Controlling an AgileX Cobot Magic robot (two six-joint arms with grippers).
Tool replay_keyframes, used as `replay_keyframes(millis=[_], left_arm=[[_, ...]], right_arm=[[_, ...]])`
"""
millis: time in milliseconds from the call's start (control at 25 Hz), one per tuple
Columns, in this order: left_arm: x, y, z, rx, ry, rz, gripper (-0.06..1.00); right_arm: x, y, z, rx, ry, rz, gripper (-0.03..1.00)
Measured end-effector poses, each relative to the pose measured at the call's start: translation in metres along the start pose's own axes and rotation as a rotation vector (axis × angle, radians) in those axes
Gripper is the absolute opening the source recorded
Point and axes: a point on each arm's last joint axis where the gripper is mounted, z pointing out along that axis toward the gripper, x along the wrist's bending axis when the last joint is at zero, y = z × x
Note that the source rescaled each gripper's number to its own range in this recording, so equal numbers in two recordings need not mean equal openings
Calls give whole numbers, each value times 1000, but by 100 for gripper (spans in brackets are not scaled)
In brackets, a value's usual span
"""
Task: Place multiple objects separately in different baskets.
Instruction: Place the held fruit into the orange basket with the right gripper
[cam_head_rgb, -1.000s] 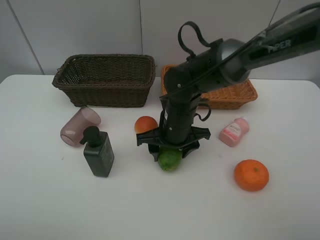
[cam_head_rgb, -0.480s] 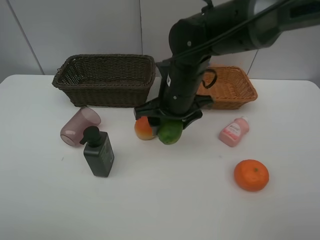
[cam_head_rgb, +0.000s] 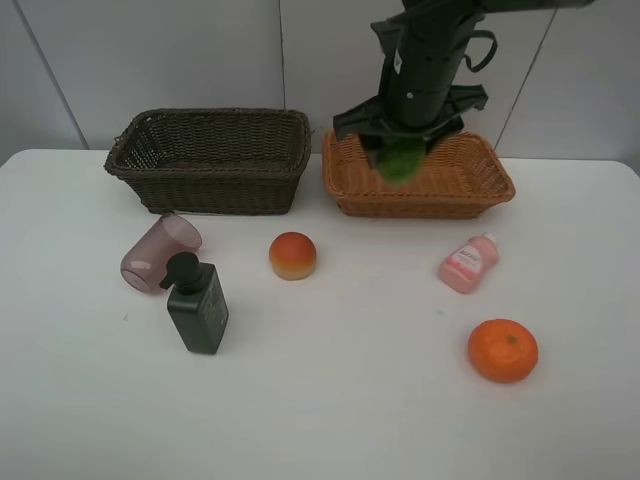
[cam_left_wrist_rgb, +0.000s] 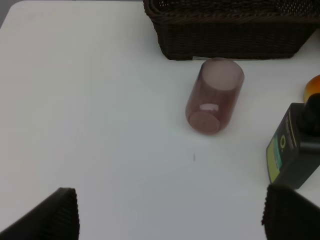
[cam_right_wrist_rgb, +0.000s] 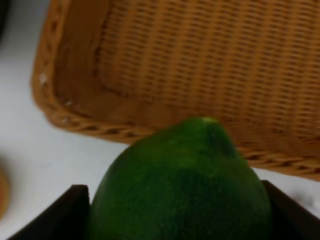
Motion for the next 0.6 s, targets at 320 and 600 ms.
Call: replay_keyframes(millis=[320,600], left_arm=[[0,0,0,0,0,0,91],[0,0,0,0,0,0,91]], right_arm=[[-71,25,23,-108,-24,108,34],[-83,38,45,-227,15,131,34]])
